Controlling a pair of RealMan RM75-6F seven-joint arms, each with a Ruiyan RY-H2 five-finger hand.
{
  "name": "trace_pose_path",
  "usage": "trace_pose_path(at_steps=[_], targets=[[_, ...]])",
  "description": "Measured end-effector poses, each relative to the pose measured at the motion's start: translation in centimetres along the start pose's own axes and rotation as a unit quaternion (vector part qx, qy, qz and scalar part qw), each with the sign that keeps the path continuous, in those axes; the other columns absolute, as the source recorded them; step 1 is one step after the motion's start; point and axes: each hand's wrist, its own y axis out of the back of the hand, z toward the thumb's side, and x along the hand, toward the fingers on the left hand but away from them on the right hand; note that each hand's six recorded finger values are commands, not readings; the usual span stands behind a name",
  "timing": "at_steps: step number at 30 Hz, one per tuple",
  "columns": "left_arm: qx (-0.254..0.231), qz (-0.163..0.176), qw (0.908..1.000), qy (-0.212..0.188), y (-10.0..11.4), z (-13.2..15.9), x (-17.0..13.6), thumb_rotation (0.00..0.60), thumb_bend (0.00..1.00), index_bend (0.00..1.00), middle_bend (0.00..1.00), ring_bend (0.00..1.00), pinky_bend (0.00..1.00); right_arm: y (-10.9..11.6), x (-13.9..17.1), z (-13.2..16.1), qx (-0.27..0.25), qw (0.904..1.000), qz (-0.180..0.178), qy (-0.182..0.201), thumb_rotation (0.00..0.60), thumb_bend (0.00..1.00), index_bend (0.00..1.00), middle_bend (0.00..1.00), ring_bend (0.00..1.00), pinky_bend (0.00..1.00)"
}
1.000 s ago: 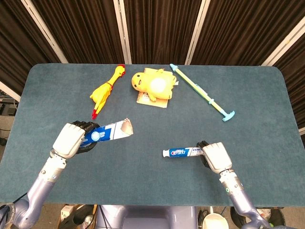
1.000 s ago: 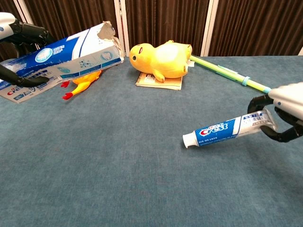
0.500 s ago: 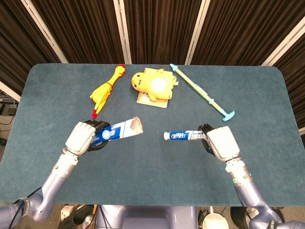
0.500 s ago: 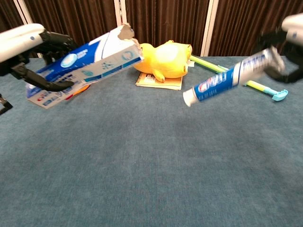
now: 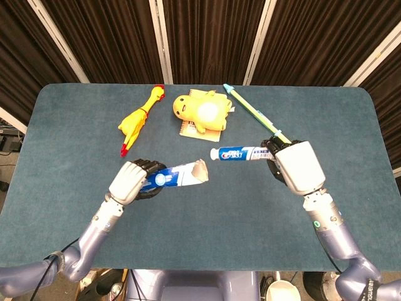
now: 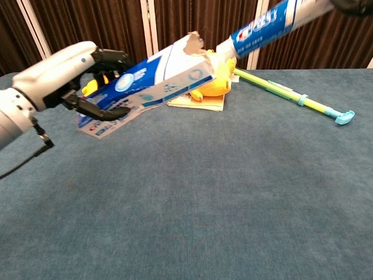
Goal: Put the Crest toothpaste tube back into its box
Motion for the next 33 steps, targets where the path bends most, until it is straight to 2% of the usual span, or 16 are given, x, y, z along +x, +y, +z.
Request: trace_pose_path(at_steps=[6, 12, 18, 33], targets=[[-0.006, 0.006, 1.0, -0.005, -0.8, 0.7, 0.6, 0.6, 0.42, 0.39, 0.54, 0.51, 0.54, 2.3, -1.1, -0.1, 0.002, 0.9995, -0.03, 0.009, 0.6, 0.55, 1.0, 0.85, 0.79, 0.76], [-0.004, 0.026, 0.9997, -0.004, -0.3, 0.4, 1.1, 0.6, 0.42, 0.4, 0.54, 0.51, 0.54, 4.1, -1.4, 0.2, 0.006, 0.999, -0.041, 0.019, 0.6, 0.55, 1.0, 0.85, 0.79, 0.76], [-0.006, 0.041, 0.9991, 0.004, 0.6, -0.7, 0.9, 0.6, 0.42, 0.4, 0.54, 0.51, 0.54, 4.6, -1.4, 0.5, 0.004, 0.9989, -0.042, 0.02, 0.6, 0.55, 1.0, 0.85, 0.79, 0.76], [0.014, 0.053, 0.9984, 0.013, 2.0, -2.8, 0.7, 0.6, 0.42, 0.39, 0.54, 0.51, 0.54, 5.2, -1.2, 0.6, 0.007, 0.9988, -0.043, 0.024, 0.6, 0.55, 1.0, 0.85, 0.79, 0.76]])
